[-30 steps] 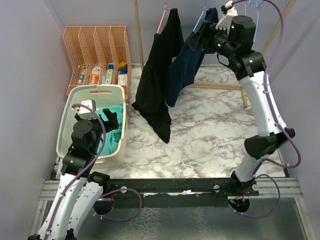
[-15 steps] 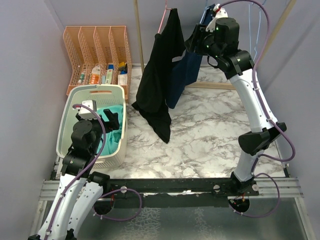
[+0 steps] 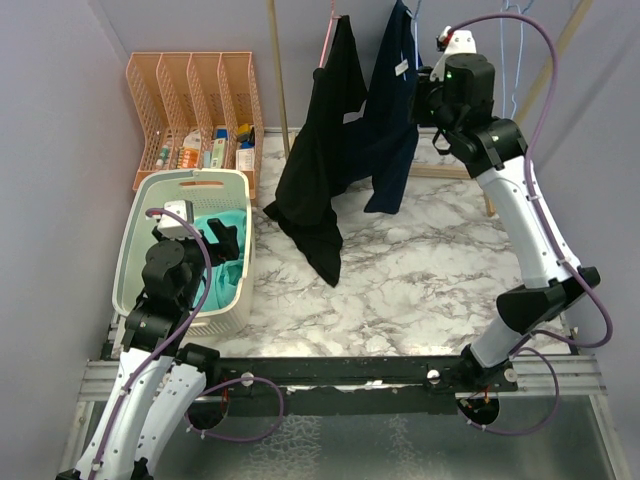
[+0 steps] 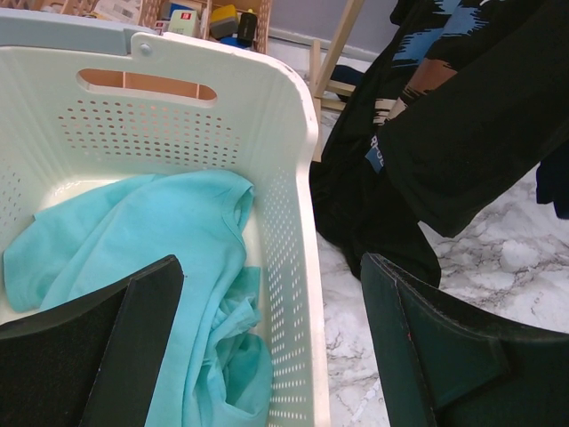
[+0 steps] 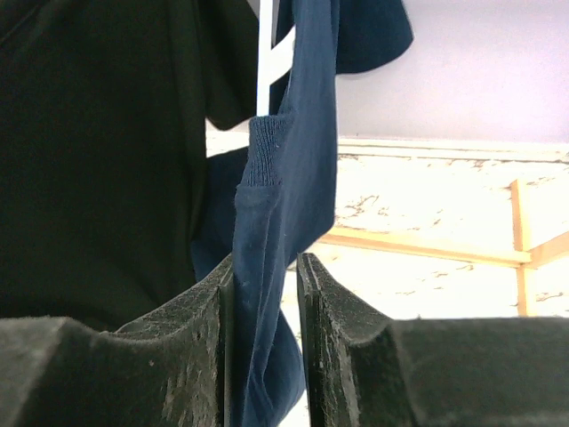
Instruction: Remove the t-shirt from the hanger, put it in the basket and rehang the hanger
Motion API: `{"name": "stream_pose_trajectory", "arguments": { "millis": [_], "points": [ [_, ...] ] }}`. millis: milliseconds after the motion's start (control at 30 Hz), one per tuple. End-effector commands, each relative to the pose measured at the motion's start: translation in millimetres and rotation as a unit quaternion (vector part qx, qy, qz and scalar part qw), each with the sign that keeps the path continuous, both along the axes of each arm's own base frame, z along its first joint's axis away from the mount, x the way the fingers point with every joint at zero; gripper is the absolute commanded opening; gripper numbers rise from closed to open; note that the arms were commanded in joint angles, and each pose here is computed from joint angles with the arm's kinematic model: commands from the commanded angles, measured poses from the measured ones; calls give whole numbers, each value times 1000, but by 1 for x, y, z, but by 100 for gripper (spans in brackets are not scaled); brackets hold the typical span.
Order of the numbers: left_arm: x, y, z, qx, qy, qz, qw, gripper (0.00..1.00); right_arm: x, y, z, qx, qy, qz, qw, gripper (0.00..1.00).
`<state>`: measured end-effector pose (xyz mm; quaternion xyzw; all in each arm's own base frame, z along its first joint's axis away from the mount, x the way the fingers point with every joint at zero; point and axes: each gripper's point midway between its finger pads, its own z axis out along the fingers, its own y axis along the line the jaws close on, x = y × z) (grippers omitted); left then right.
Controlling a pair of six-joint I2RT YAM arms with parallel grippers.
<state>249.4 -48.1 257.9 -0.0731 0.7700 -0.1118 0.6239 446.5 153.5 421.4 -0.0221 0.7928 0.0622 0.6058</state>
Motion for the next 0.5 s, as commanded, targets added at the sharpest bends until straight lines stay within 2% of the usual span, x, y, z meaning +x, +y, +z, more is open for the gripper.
{"name": "stream_pose_trajectory", "arguments": {
  "millis": [0,400,467],
  "points": [
    [1,-5,8,-6,-16,-13,1000,83,2,-8,32,-18,-53,-6,998,30],
    [-1,-6,8,-7,-17,-17,1000,83,21,9,18,-9,-39,10,999,31],
    [0,-6,7,-7,-16,-17,1000,83,22,9,18,-6,-37,9,999,25]
  ]
}}
